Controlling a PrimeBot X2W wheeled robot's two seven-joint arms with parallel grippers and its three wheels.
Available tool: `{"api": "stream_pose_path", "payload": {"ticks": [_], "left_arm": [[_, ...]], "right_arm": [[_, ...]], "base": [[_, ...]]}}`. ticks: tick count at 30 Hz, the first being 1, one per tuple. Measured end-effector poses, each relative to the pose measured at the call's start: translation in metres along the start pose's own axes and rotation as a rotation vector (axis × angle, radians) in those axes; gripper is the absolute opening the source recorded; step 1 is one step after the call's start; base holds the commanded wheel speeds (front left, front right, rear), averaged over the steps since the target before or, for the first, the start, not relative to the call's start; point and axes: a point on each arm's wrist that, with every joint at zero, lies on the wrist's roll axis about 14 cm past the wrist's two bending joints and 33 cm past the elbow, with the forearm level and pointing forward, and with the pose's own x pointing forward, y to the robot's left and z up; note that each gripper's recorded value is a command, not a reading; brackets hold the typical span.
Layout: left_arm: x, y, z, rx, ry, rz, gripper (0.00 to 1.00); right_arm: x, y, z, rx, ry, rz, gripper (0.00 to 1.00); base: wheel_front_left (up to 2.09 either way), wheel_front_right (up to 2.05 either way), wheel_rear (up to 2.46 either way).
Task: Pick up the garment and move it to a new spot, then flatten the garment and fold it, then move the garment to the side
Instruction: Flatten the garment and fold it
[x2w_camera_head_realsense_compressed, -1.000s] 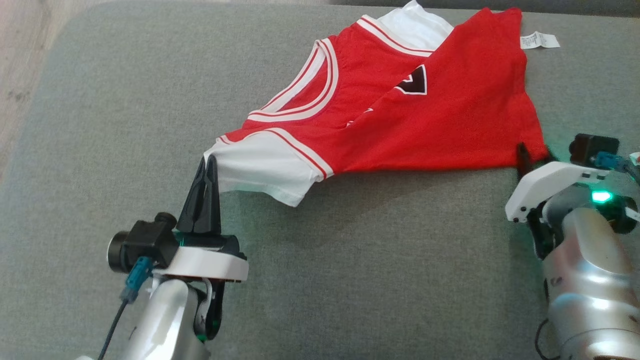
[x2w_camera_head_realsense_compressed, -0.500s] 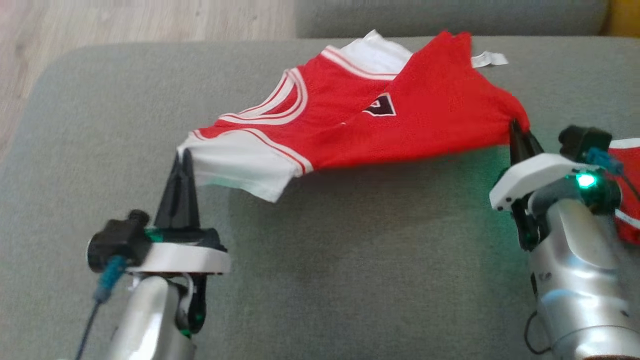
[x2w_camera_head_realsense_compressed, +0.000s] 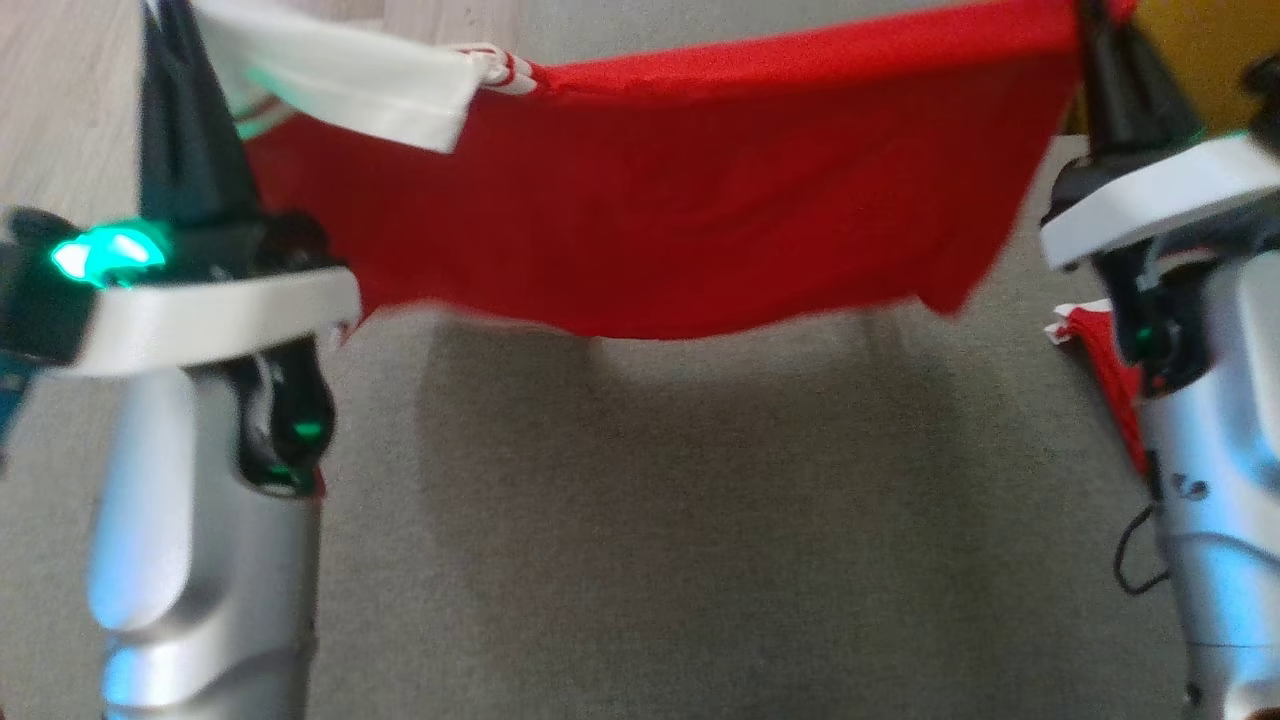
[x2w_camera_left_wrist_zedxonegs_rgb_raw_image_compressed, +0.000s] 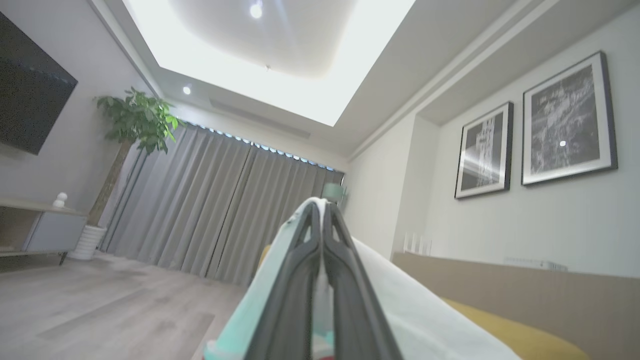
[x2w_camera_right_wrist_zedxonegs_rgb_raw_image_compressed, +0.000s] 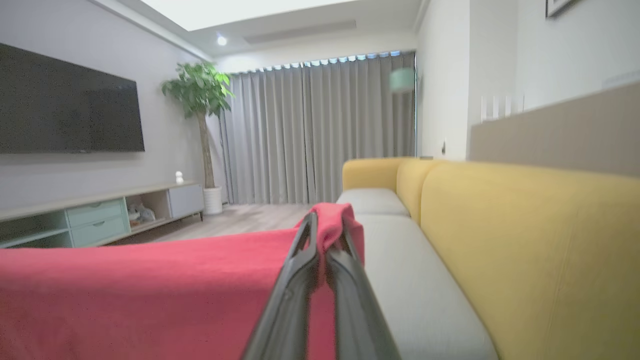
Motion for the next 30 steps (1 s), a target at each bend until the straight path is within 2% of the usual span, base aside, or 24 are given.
{"api": "stream_pose_path", "payload": {"ticks": [3,4,8,13,16,18,21,26,30], "left_arm": [[0.012,-0.016,0.039,-0.012,-0.097,-0.04,0.0],[0.012,-0.016,0.039,-0.012,-0.097,-0.04,0.0],[0.021,-0.034,0.085,-0.013,-0.197,-0.092,0.0],[0.034,-0.04,0.091,-0.004,-0.158,-0.129,0.0],[0.05,-0.026,0.063,0.029,-0.062,-0.117,0.0],[0.063,-0.013,0.032,-0.003,0.026,-0.097,0.0],[0.082,0.01,-0.02,0.005,0.157,-0.068,0.0],[0.119,0.052,-0.083,0.119,0.285,-0.045,0.0],[0.151,0.074,-0.093,0.225,0.261,-0.037,0.0]], "right_arm": [[-0.006,0.003,0.045,-0.042,-0.095,0.019,0.0],[-0.006,0.003,0.045,-0.042,-0.095,0.019,0.0],[-0.014,0.008,0.088,-0.087,-0.181,0.041,0.0],[-0.017,0.009,0.108,-0.113,-0.207,0.042,0.0],[-0.005,0.004,0.089,-0.117,-0.147,0.036,0.0],[0.008,0.001,0.068,-0.118,-0.092,0.042,0.0],[0.039,-0.008,0.035,-0.142,-0.008,0.052,0.0],[0.105,-0.007,-0.004,-0.219,0.026,0.098,0.0],[0.144,-0.018,-0.018,-0.29,-0.021,0.093,0.0]], "base": [[0.0,0.0,0.0],[0.0,0.0,0.0],[0.0,0.0,0.0],[0.0,0.0,0.0],[0.0,0.0,0.0],[0.0,0.0,0.0],[0.0,0.0,0.0],[0.0,0.0,0.0],[0.0,0.0,0.0]]}}
